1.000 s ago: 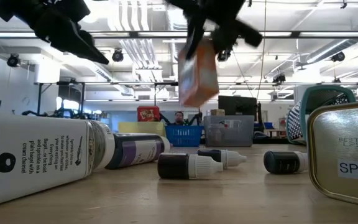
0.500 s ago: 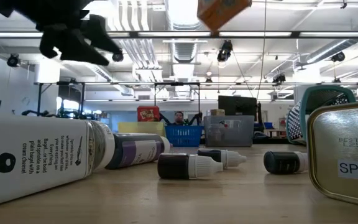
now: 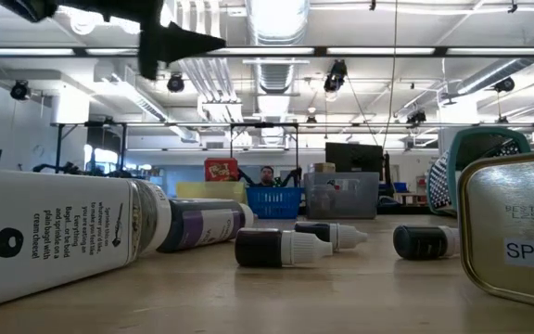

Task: Pick & Place Kitchen Items
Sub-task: Put the orange cereal box into the yellow bin

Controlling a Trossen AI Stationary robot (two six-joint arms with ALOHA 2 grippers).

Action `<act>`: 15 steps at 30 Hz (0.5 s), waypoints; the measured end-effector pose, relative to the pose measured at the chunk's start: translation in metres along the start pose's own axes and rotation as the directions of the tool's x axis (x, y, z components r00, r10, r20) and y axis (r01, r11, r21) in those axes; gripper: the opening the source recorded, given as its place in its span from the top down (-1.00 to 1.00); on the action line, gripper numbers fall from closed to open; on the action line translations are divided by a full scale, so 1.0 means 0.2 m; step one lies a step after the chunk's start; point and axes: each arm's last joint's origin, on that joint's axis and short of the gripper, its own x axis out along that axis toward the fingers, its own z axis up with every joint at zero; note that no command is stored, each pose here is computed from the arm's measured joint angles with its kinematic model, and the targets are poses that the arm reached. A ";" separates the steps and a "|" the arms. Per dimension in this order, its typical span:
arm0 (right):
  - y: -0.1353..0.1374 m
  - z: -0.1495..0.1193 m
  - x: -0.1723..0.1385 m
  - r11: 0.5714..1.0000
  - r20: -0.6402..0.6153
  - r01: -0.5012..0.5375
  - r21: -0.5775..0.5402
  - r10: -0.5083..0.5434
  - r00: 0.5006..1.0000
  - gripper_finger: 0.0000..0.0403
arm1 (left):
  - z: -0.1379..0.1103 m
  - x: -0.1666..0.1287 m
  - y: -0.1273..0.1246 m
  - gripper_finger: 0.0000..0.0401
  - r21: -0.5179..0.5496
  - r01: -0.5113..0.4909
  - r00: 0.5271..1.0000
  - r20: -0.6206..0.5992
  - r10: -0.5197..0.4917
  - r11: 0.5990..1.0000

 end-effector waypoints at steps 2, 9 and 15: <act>0.01 0.00 -0.01 0.999 -0.025 -0.038 0.009 0.038 0.999 0.26 | 0.03 0.04 -0.04 -0.78 0.150 -0.032 0.999 0.040 0.026 0.988; 0.04 -0.01 -0.04 0.992 -0.067 -0.116 0.047 0.119 0.991 0.14 | 0.14 0.20 -0.09 -0.78 0.486 -0.160 0.986 0.126 0.112 0.859; 0.04 -0.01 -0.04 0.989 -0.094 -0.133 0.057 0.138 0.986 0.17 | 0.25 0.32 -0.01 -0.78 0.577 -0.249 0.967 0.188 0.171 0.778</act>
